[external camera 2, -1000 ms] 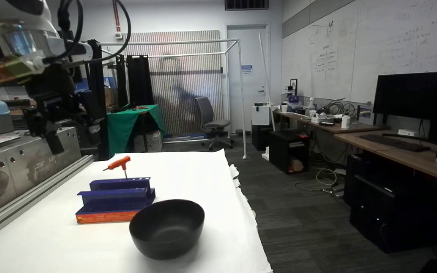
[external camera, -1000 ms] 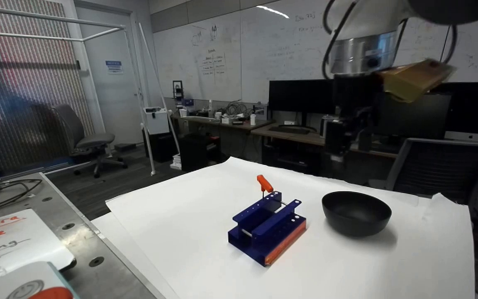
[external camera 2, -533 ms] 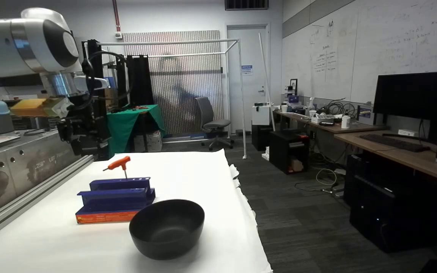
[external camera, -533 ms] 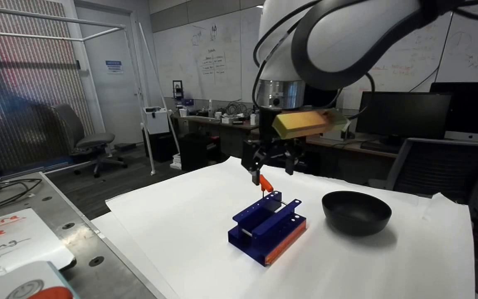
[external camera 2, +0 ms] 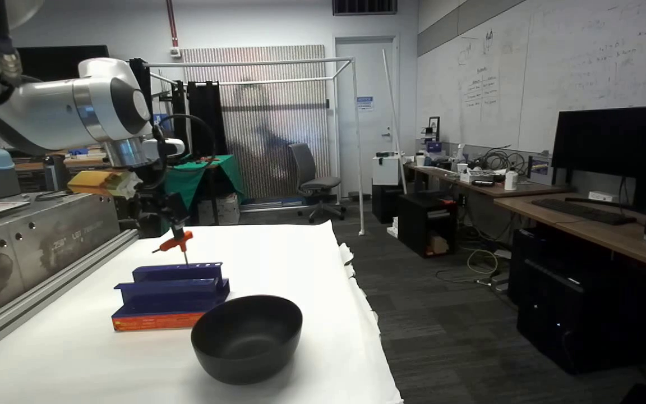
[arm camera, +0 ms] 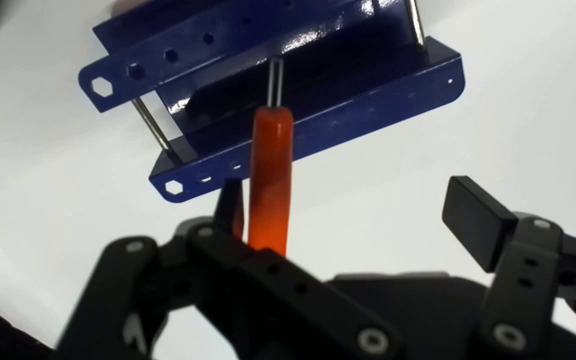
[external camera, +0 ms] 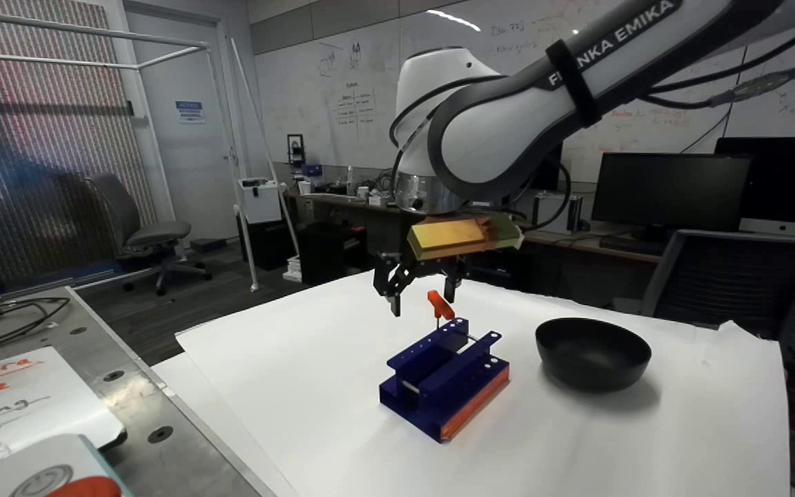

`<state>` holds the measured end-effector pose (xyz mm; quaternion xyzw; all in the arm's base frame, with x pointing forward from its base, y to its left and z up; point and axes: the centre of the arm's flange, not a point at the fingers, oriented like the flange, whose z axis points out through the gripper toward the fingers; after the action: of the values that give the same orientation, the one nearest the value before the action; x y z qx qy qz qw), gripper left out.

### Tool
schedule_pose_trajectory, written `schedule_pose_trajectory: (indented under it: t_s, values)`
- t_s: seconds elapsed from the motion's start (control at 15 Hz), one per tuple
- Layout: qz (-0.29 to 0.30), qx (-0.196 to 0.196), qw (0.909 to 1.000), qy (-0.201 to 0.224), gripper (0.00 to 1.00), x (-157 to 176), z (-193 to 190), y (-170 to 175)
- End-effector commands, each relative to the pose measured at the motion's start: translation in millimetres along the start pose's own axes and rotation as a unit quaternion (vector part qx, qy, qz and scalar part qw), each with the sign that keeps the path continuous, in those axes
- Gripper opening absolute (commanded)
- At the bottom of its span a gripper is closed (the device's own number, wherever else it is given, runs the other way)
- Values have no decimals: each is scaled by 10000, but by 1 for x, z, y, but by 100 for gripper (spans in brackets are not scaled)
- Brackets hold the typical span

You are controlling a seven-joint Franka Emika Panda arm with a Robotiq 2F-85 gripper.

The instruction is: Put the wrench in the black bowl

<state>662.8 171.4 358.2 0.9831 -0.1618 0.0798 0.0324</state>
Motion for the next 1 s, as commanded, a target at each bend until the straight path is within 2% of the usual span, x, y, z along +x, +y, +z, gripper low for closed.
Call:
schedule_pose_trajectory:
  t_s: [0.0,0.07,0.13,0.2,0.47,0.8,0.93]
  values:
    - [116,-109,9999,45,100,26,-3,-4]
    - [135,-125,9998,9,100,29,-3,-3]
    - [143,-149,9998,-14,90,30,-2,-1]
    - [125,-178,9997,-127,75,31,-2,0]
    - [92,-309,9982,-498,42,28,-4,2]
    - [212,-370,9980,-470,6,29,-6,14]
    - [307,-351,9979,-459,10,31,-4,23]
